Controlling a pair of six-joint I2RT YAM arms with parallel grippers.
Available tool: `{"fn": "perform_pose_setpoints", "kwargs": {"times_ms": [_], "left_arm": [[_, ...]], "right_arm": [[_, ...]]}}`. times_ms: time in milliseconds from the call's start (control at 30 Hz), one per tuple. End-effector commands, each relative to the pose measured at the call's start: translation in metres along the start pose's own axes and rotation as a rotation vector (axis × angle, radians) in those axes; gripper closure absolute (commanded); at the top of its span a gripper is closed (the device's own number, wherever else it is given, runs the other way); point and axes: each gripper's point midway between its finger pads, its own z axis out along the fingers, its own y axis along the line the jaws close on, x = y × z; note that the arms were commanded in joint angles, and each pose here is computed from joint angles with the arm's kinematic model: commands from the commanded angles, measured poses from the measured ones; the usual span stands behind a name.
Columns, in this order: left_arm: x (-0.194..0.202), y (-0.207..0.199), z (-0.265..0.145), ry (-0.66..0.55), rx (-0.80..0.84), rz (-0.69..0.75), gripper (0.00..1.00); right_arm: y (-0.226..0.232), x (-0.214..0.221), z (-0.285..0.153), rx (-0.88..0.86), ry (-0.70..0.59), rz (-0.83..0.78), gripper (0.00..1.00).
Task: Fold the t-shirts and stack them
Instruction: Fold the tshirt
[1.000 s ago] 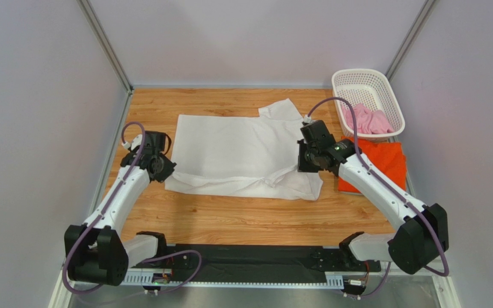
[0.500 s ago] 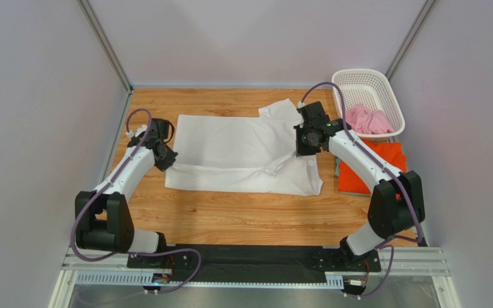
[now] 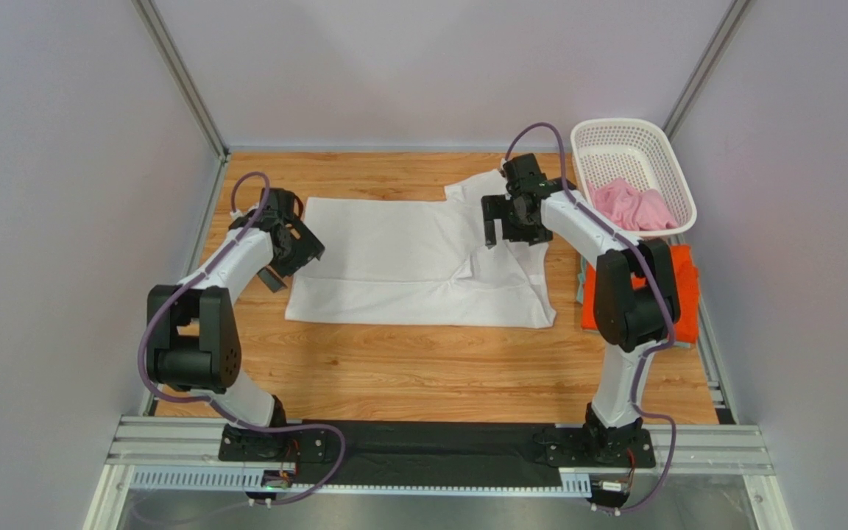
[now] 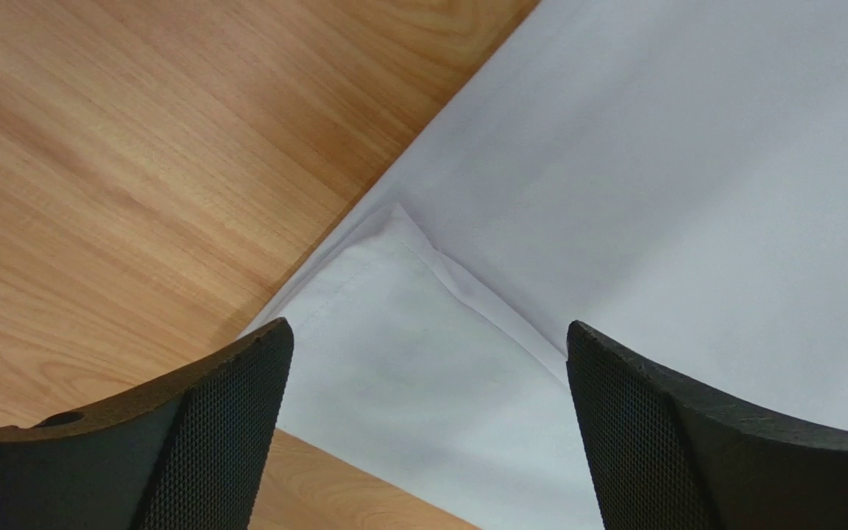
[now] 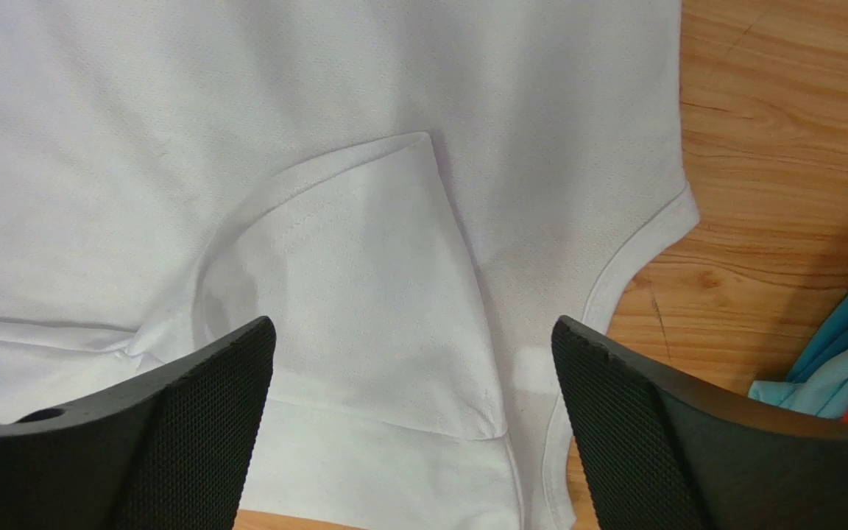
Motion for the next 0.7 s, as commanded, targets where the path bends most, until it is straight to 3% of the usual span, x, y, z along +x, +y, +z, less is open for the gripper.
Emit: {"fn": "perform_pose_setpoints", "kwargs": {"times_ms": [0, 133, 333, 500, 667], "left_arm": [[-0.016, -0.02, -0.029, -0.028, 0.114, 0.002, 0.0], [-0.004, -0.016, -0.048, -0.024, 0.183, -0.001, 0.0], [0.033, -0.009, -0.052, 0.066, 0.271, 0.036, 0.0], [0.046, 0.006, -0.057, 0.052, 0.281, 0.052, 0.0], [0.05, 0.024, -0.067, -0.015, 0.287, 0.046, 0.0]], "right_arm": [[-0.001, -0.019, -0.025, 0.016, -0.071, 0.017, 0.0], [0.014, -0.001, -0.059, -0.073, -0.127, 0.046, 0.0], [0.065, 0.051, -0.062, -0.362, -0.062, 0.046, 0.0], [0.096, 0.067, -0.044, -0.395, 0.0, -0.017, 0.0], [0.116, 0.056, -0.024, -0.41, 0.022, -0.021, 0.0]]}}
